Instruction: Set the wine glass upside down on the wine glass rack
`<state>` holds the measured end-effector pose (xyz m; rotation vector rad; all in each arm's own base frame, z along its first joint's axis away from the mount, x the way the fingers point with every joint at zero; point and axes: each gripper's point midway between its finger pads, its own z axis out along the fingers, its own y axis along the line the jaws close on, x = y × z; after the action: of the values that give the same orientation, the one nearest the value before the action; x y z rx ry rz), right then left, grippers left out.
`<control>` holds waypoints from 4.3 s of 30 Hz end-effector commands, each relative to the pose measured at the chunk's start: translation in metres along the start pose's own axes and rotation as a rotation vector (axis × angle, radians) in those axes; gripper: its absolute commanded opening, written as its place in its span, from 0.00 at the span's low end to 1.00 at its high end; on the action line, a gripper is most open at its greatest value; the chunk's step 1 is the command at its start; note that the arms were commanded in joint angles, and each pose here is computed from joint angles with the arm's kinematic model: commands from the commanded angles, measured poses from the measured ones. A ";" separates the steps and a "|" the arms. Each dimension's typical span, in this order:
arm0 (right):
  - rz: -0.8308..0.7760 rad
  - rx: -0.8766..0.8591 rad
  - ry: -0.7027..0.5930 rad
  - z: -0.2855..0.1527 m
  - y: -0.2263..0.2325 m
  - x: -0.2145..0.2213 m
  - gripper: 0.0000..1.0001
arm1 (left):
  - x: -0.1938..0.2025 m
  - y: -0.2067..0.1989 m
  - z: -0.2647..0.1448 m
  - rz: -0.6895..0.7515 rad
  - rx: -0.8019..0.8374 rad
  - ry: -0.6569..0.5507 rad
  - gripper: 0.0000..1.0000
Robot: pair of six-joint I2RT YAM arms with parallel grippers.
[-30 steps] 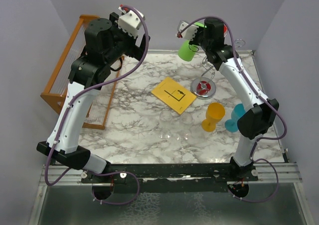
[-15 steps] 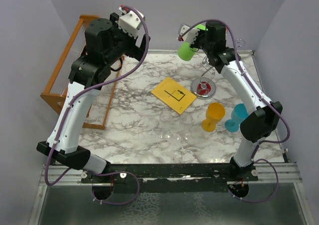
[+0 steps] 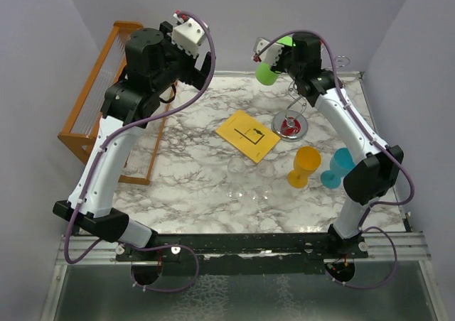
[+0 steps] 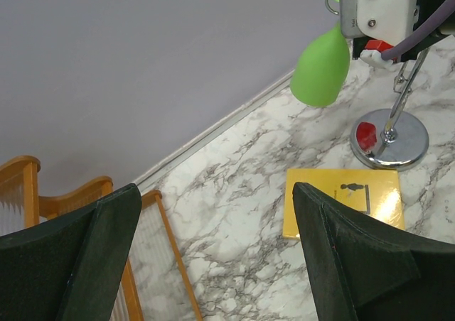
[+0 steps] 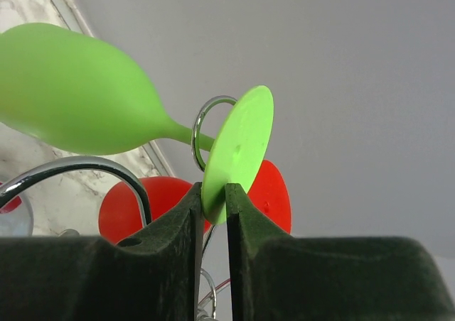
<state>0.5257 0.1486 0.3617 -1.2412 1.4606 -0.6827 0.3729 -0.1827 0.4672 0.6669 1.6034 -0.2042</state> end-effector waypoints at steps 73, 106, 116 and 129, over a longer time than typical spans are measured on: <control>0.650 0.051 -0.338 -0.170 -0.069 -0.036 0.78 | 0.162 -0.205 -0.046 0.351 0.907 0.405 0.77; 0.642 0.041 -0.311 -0.170 -0.062 -0.019 0.80 | 0.220 -0.219 -0.040 0.594 0.943 0.667 0.00; 0.637 0.096 -0.270 -0.171 -0.071 -0.005 0.80 | 0.199 -0.171 -0.053 0.692 0.737 0.696 0.00; 0.677 -0.131 -0.451 -0.179 -0.045 -0.046 0.79 | 0.089 -0.130 -0.049 0.490 0.491 0.397 0.00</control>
<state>0.3899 0.1131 0.4672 -0.7393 1.4631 -0.0592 0.2532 -0.2389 0.3004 1.7570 1.7783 -0.0348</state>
